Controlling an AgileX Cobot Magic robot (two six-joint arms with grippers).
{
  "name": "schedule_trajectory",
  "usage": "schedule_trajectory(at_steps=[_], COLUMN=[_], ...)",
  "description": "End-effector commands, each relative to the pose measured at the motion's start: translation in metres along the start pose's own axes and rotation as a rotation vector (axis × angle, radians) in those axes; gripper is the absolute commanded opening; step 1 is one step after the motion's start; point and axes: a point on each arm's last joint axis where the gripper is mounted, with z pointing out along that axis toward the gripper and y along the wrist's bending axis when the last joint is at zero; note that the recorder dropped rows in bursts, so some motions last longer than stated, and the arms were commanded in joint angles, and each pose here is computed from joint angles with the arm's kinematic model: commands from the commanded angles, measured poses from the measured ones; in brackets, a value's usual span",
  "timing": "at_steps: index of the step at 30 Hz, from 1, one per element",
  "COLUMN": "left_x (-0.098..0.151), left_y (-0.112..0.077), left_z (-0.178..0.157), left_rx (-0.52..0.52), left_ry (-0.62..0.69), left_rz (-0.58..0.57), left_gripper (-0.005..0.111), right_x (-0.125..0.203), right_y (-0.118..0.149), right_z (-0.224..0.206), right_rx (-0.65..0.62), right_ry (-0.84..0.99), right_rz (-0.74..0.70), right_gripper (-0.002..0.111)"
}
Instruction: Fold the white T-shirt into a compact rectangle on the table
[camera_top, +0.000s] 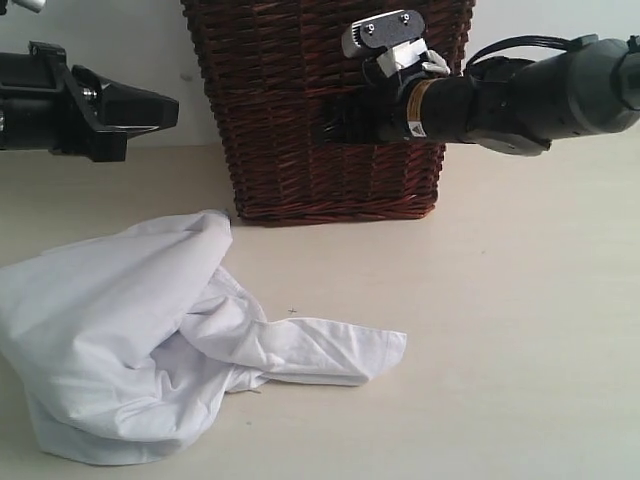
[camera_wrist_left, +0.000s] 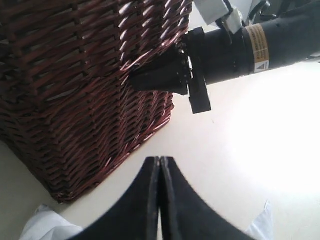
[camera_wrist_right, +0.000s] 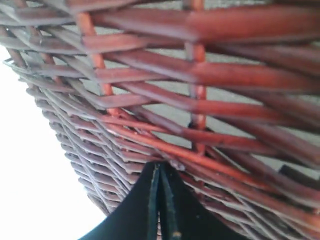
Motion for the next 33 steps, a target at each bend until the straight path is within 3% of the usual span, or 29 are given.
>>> schedule_trajectory(at_steps=[1, 5, 8, 15, 19, 22, 24, 27, 28, 30, 33], left_x=[-0.002, -0.001, 0.000, 0.007, 0.004, -0.002, -0.007, -0.003, 0.003, 0.019, 0.043], left_y=[0.001, 0.001, 0.000, -0.003, -0.006, -0.008, 0.001, 0.024, 0.031, 0.046, 0.069], left_z=[0.001, 0.001, 0.001, 0.000, -0.004, -0.010, -0.016, -0.033, -0.038, -0.049, -0.072], left_rx=[-0.013, -0.012, 0.001, 0.029, 0.031, -0.001, -0.135, -0.372, -0.432, -0.578, -0.909], left_ry=[-0.002, 0.001, 0.020, 0.099, 0.096, 0.076, 0.061, 0.038, 0.047, 0.085, 0.156], left_rz=[-0.004, 0.000, 0.004, 0.004, -0.017, 0.004, -0.040, -0.172, -0.182, -0.188, -0.194], left_gripper=[0.000, 0.000, 0.000, 0.000, 0.000, 0.000, 0.000, 0.000, 0.000, 0.000, 0.000], right_x=[0.000, 0.008, 0.006, -0.002, 0.014, 0.026, 0.030, 0.031, 0.032, 0.035, 0.036], right_y=[-0.011, 0.028, 0.038, 0.065, 0.084, 0.108, 0.126, 0.136, 0.136, 0.141, 0.132], right_z=[0.000, -0.028, -0.048, -0.093, -0.105, -0.106, -0.100, -0.081, -0.077, -0.073, -0.070], right_rx=[0.078, -0.263, -0.334, -0.545, -0.713, -0.793, -0.757, -0.446, -0.350, -0.295, -0.184], right_ry=[0.046, 0.079, 0.148, 0.198, 0.237, 0.248, 0.260, 0.288, 0.287, 0.295, 0.302], right_rz=[0.061, 0.009, -0.049, -0.008, -0.001, -0.083, -0.152, -0.185, -0.200, -0.203, -0.099], right_gripper=[0.000, 0.000, 0.002, 0.026, 0.033, 0.034, 0.034, 0.034, 0.034, 0.034, 0.034])
